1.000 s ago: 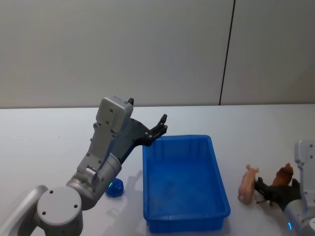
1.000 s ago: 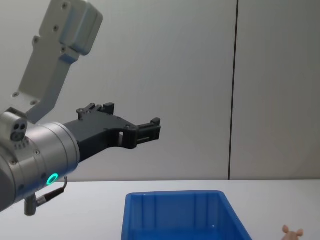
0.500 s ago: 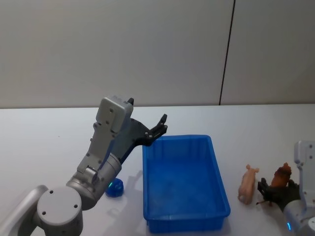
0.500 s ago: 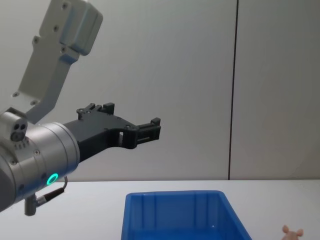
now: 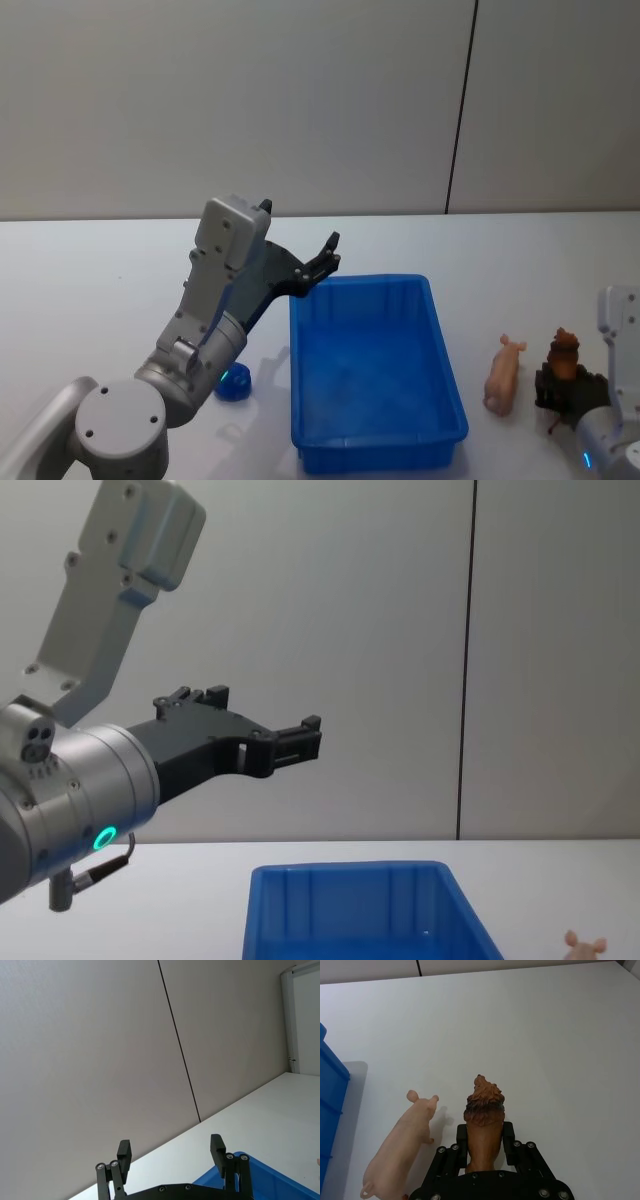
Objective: Pick up the two dolls from the table and place them into the box.
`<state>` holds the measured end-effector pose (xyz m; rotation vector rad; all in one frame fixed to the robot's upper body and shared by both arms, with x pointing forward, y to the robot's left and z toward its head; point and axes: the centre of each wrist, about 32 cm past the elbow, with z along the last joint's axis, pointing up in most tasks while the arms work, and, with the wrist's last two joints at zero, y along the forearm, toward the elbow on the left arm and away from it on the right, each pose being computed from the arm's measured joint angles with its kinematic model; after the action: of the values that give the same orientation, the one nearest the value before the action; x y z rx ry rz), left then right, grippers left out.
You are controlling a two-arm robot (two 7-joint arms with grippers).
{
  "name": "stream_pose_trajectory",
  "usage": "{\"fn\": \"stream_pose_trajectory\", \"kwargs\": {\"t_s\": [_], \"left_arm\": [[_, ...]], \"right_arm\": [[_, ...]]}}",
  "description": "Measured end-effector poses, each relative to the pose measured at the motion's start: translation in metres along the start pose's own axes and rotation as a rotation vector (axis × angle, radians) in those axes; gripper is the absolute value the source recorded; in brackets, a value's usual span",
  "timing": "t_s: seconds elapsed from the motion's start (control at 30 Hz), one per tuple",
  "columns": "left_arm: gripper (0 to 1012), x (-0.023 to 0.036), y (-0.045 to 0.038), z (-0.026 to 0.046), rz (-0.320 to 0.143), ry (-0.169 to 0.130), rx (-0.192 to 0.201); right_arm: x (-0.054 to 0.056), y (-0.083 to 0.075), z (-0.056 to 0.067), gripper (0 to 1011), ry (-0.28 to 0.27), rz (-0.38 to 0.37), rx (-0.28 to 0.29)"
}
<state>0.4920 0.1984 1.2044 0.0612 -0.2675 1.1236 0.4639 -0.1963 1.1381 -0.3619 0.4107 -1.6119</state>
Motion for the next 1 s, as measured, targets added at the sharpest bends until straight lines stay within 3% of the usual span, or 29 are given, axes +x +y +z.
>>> {"fn": "stream_pose_trajectory", "kwargs": {"t_s": [0.37,0.7,1.0], "left_arm": [[1001,0.0,0.0,0.0,0.0,0.0,0.0],[1001,0.0,0.0,0.0,0.0,0.0,0.0],[1001,0.0,0.0,0.0,0.0,0.0,0.0]], "right_arm": [[0.002,-0.002,0.003,394,-0.011,-0.001,0.061],[0.004,-0.008,0.015,393,-0.036,0.005,0.185],[0.001,-0.018,0.032,393,-0.06,0.077,0.313]]}}
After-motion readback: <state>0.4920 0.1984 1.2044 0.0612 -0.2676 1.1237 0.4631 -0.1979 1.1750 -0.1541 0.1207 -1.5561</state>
